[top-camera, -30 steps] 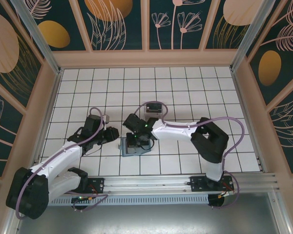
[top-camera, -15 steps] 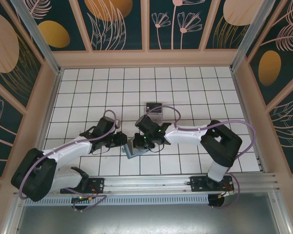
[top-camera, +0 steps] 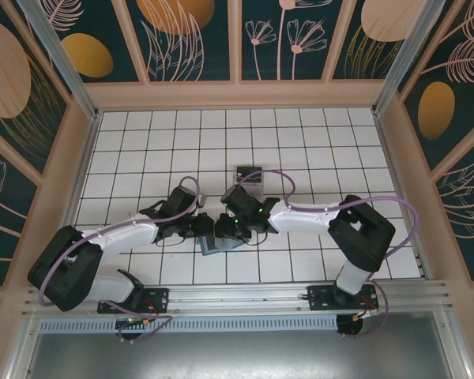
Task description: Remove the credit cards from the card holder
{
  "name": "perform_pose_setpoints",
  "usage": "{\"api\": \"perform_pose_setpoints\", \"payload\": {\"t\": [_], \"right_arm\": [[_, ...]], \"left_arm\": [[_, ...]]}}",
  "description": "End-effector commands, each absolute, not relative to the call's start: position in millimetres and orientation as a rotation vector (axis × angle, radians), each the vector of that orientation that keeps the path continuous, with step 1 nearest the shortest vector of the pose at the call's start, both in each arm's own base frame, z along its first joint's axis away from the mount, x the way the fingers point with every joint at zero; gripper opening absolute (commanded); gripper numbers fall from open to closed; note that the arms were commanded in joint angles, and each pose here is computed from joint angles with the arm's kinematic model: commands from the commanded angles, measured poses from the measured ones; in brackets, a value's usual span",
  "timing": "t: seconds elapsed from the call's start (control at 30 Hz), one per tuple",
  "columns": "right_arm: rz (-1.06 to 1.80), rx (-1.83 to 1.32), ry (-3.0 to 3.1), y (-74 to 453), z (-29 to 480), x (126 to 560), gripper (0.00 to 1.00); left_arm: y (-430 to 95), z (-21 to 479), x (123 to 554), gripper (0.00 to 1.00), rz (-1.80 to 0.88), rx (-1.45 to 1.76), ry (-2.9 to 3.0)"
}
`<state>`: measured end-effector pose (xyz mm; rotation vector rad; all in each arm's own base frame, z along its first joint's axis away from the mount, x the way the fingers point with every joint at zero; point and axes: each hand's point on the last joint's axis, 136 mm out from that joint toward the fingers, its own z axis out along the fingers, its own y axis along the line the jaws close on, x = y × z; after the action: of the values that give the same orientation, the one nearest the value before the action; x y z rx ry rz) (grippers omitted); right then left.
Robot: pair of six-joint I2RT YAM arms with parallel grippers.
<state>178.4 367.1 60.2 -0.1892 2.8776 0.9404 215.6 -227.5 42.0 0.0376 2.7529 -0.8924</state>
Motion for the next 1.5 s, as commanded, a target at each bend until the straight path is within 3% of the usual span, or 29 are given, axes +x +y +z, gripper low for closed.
{"api": "perform_pose_setpoints", "payload": {"t": [0.0,0.63,1.03,1.47], "right_arm": [[0.871,-0.181,2.803,354,87,197,0.25],[0.743,0.024,2.658,293,115,233,0.27],[0.771,0.010,2.638,293,122,233,0.27],[0.955,-0.106,2.680,325,118,223,0.28]], "left_arm": [[-239,51,219,0.18,-0.936,0.082,2.738],[-272,51,220,0.18,-0.962,0.143,2.756],[-305,38,212,0.19,-0.941,0.242,2.806],[-264,65,227,0.22,-0.707,0.105,2.710]]}}
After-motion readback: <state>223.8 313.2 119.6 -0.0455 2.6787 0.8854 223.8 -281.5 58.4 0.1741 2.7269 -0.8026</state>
